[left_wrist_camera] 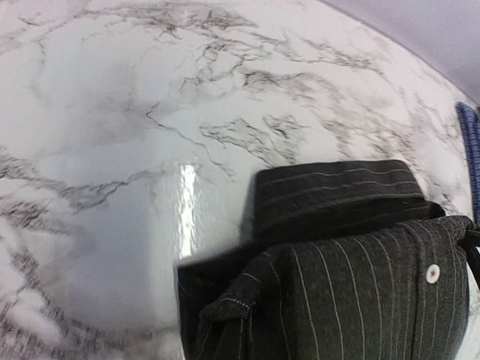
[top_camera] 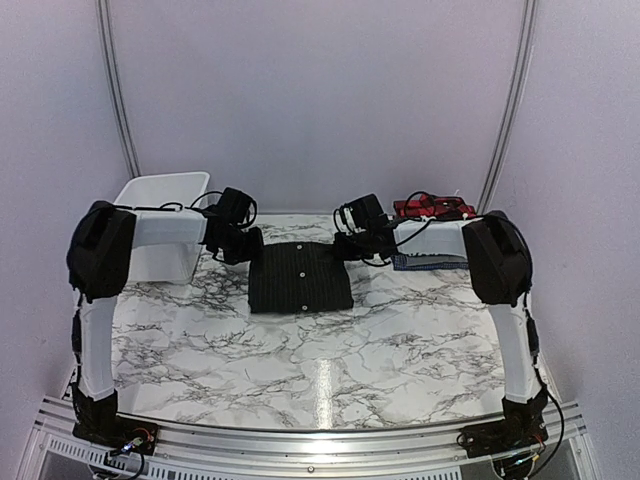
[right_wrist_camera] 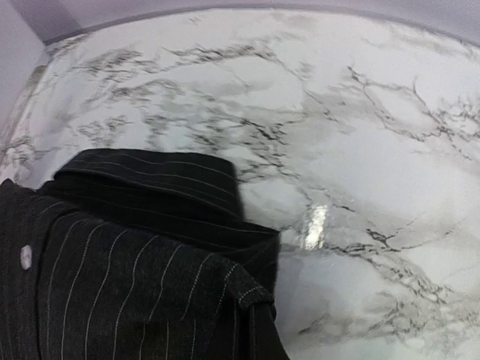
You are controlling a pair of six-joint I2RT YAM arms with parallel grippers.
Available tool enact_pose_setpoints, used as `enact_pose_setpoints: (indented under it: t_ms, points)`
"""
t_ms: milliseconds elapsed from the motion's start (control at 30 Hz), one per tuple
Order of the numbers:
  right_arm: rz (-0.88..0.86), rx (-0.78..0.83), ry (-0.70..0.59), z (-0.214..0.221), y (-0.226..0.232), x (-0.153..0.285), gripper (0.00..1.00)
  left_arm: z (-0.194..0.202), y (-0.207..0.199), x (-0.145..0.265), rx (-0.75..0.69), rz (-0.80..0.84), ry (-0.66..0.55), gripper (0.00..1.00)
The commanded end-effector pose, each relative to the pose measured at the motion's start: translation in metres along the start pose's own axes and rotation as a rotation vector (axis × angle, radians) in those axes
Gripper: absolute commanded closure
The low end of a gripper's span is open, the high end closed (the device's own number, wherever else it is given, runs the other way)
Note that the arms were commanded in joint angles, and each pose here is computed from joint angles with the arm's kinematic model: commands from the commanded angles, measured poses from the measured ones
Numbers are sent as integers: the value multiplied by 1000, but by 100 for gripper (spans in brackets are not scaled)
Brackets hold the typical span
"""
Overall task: Fold and stack the long sleeve shirts
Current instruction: Fold the 2/3-rectangle-folded shirt at the center of the board.
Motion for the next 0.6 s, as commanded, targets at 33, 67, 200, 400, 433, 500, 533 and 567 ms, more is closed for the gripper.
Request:
enact_pose_setpoints:
  t_ms: [33, 67, 200, 400, 433, 500, 533, 567]
  points:
    - [-60, -47, 7, -4, -15, -25, 100, 2, -5, -47, 6, 43, 85, 100]
    - [-68, -51, 17, 1, -16, -27, 100, 6, -3, -50, 18, 40, 97, 100]
    - [-89, -61, 69, 30, -17, -19, 100, 28, 1, -42, 23, 54, 119, 100]
    - [-100, -72, 121, 85, -9, 39, 100, 72, -8, 14, 2, 104, 86, 100]
    - [-103, -67, 111, 91, -5, 52, 100, 84, -7, 23, -2, 103, 88, 100]
    - [-111, -57, 114, 105, 4, 77, 100, 108, -4, 41, -15, 91, 92, 100]
    - [-103, -51, 123, 113, 7, 89, 100, 114, -5, 58, -21, 91, 60, 100]
    - [-96, -47, 118, 117, 10, 101, 100, 121, -3, 70, -27, 87, 45, 100]
Point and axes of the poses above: each gripper's point midway between its finger pads, its own x axis back along the fingers, its own y axis along the line the jaws close on, z = x × y, the point moved 8 cm from there along x, back along the fingers, and after that the axes turned 8 degrees about x, right-handed, at the moved point
